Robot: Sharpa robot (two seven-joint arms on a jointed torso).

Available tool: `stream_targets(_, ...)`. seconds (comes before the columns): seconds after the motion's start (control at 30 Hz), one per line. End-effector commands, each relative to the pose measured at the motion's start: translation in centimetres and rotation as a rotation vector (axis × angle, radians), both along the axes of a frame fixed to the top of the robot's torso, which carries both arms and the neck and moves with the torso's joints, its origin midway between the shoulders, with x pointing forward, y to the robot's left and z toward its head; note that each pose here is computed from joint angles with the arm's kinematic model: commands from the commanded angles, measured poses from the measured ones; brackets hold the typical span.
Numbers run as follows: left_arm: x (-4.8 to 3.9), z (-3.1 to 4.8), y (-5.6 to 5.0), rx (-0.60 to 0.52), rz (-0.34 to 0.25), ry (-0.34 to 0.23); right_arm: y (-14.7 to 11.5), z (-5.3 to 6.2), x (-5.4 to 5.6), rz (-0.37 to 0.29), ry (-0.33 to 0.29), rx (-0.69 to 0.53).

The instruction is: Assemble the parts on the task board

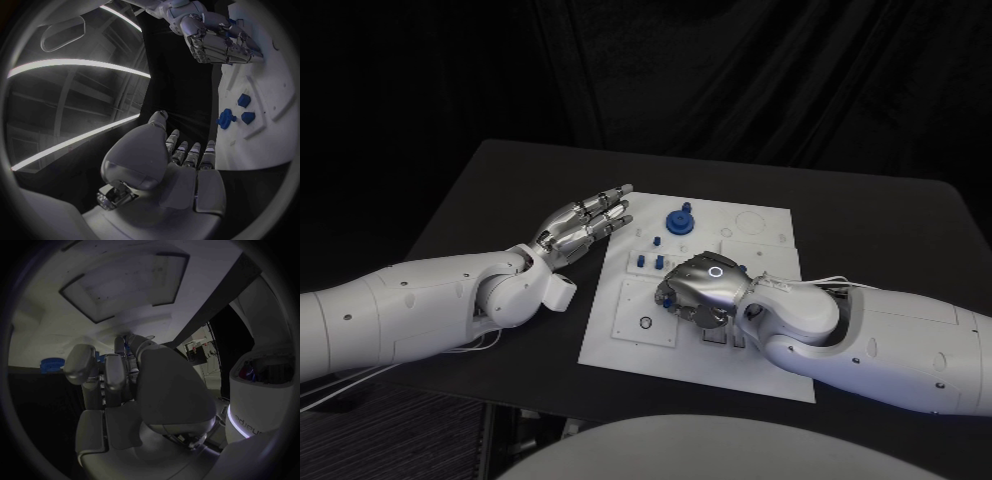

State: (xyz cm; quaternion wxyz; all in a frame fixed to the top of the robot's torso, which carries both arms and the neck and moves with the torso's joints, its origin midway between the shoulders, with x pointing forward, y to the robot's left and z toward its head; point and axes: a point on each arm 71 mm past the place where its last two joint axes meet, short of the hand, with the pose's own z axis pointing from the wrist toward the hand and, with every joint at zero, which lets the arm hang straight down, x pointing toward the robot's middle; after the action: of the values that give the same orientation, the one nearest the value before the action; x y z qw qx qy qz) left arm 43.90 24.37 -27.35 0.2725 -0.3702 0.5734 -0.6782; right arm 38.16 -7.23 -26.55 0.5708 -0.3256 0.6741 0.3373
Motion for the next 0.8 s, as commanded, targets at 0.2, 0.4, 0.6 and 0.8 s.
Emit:
stream_targets(0.2, -0.07, 0.06, -0.2, -0.026, -0.008, -0.009, -0.4, -0.4, 0.1, -0.025, 0.01, -0.04)
stream_targets(0.4, -0.09, -0.01, -0.1, -0.025, -0.006, -0.008, -0.8, 0.4, 0.1, -0.035, -0.024, 0.027)
stream_targets(0.6, -0.11, -0.06, 0.1, -0.021, -0.003, -0.006, -1.9, 2.2, 0.5, -0.047, -0.079, 0.102)
stream_targets(0.8, -0.11, -0.09, 0.1, -0.019, 0.001, -0.006, -3.7, 5.3, 1.4, -0.091, -0.112, 0.145)
